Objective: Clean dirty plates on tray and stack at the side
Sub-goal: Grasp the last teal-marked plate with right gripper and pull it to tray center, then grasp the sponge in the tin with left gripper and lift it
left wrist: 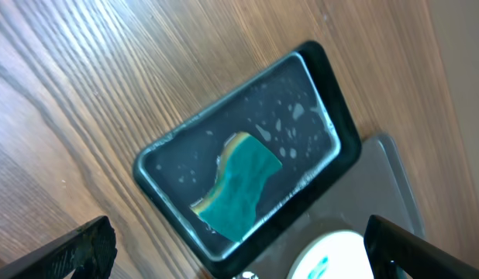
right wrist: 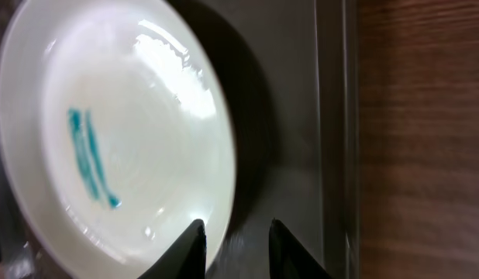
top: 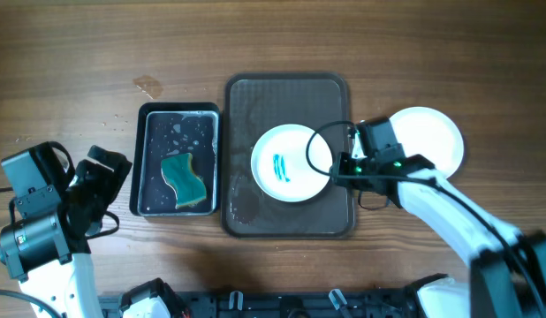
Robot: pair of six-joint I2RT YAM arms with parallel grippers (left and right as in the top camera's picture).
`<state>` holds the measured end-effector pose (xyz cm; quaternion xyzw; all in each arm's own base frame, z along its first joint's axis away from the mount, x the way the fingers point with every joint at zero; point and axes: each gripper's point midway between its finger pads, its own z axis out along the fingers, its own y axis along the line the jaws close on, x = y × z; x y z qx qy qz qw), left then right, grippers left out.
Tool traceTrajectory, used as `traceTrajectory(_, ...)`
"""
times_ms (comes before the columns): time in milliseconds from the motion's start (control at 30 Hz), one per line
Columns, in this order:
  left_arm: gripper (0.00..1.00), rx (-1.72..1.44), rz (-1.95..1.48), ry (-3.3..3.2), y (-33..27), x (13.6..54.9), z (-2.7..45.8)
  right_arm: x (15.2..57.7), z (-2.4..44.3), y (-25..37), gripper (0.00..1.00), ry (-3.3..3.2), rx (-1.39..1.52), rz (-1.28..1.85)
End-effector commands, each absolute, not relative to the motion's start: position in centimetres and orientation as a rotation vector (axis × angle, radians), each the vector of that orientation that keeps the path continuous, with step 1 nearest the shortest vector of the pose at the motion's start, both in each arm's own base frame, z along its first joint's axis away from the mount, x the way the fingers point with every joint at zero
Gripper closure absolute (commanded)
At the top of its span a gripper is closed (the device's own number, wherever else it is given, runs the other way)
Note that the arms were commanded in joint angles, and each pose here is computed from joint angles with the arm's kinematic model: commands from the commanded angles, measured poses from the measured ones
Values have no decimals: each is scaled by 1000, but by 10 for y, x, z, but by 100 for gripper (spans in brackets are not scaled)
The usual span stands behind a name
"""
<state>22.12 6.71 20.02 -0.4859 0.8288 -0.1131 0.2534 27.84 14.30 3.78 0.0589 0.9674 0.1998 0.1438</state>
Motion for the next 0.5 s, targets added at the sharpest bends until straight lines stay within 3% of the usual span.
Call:
traceTrajectory(0, 0, -1064, -490, 2361, 34, 233, 209, 284, 107, 155, 71, 2586, -36, 677)
traceTrajectory(233, 1, -788, -286, 2799, -2, 236, 135, 267, 150, 149, 67, 2473, -81, 700)
traceTrajectory(333, 21, -762, -99, 2984, -6, 235, 92, 259, 139, 146, 67, 2539, -69, 685)
traceTrajectory(467, 36, -899, -22, 3071, -6, 243, 49, 251, 126, 144, 67, 2607, -56, 669)
